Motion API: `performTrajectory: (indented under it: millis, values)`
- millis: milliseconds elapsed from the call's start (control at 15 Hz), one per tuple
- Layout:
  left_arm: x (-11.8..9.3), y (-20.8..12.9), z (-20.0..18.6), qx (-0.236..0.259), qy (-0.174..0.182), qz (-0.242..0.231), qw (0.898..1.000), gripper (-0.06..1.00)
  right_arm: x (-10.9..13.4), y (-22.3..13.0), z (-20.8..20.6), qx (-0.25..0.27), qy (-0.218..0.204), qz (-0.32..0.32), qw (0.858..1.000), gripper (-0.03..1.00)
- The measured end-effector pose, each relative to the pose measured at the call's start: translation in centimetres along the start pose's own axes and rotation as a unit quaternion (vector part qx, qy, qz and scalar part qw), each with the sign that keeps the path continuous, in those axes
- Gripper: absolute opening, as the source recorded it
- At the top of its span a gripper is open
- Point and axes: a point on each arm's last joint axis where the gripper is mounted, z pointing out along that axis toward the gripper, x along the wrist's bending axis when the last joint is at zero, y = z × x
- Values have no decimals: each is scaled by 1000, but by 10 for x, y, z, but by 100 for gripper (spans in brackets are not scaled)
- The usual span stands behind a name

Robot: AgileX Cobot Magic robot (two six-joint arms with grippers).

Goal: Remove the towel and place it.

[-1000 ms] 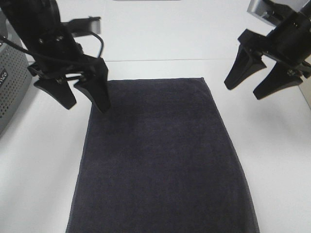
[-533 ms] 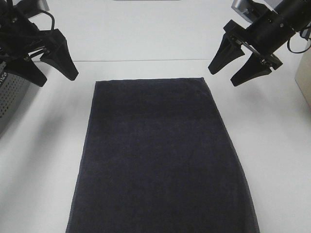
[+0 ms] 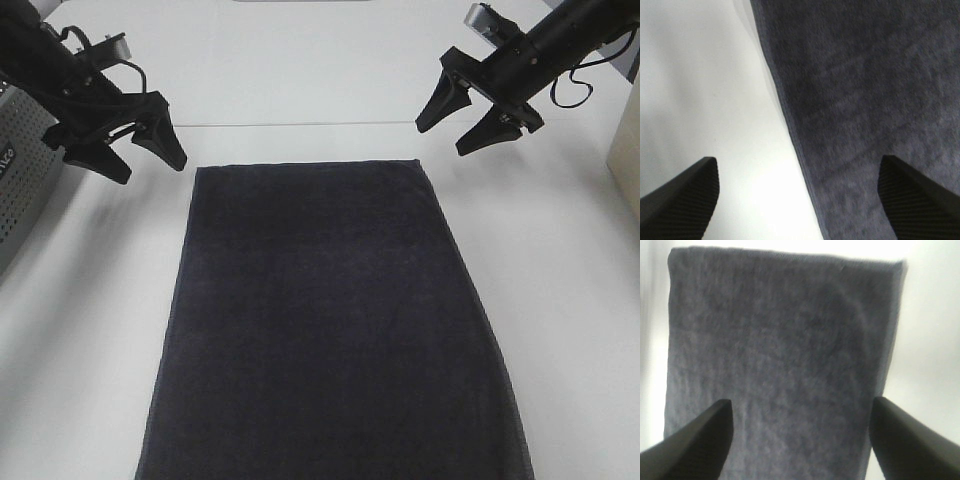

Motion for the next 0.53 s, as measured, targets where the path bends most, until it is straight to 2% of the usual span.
performTrajectory:
  millis: [267,400,533]
  values:
    - [17,22,46,-1,-32,-9,999,81,-21,20,23,-28,-3,-1,1000,74]
    - [22,27,66,-1,-59,-17,998,81,-30,18,35,-19,-4,4,1000,74]
    - [22,32,70,-11,-69,-18,997,81,-38,14,47,-7,-5,11,1000,74]
